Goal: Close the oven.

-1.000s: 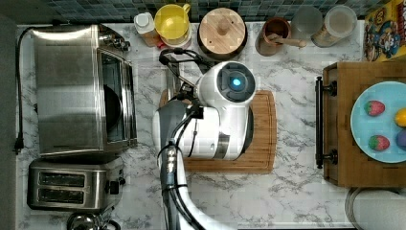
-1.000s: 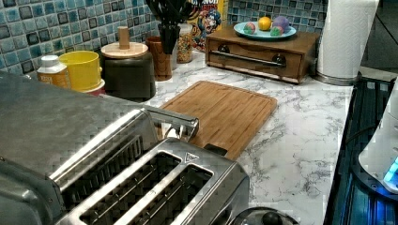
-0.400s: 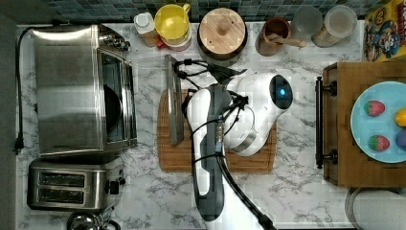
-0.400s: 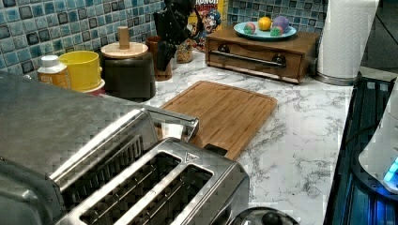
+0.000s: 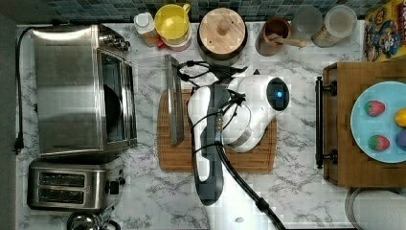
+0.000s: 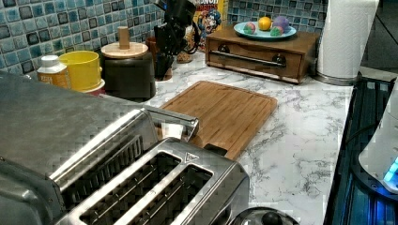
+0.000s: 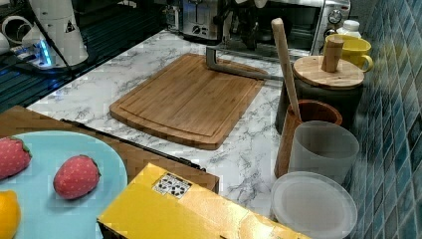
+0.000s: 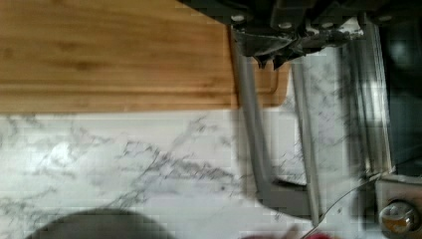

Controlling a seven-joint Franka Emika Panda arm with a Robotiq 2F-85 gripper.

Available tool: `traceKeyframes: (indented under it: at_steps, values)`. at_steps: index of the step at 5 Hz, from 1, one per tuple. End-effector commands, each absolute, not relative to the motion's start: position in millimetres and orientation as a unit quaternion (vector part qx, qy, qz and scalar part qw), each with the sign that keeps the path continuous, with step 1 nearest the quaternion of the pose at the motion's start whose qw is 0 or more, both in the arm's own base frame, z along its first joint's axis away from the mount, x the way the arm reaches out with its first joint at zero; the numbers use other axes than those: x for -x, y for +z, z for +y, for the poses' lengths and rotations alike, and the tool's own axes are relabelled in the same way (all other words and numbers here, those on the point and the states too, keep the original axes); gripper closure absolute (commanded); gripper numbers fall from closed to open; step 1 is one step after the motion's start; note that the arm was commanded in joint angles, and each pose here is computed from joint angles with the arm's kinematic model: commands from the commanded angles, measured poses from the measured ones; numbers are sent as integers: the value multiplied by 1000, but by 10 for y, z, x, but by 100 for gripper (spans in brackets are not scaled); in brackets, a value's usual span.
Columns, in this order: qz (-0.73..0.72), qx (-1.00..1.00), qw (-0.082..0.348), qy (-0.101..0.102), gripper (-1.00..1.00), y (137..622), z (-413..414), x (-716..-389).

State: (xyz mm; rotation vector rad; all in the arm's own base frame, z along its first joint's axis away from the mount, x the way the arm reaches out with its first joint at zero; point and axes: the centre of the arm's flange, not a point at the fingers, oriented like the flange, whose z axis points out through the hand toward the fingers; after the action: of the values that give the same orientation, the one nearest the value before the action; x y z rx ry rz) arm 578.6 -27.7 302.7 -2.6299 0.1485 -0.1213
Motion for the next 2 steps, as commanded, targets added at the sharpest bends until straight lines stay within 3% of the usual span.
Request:
traceKeyframes:
  at_steps: [1,2]
  values:
    - [19,958,281,-46,100,2660,245,-6015]
    - [39,958,280,-56,100,2515,146,-6041]
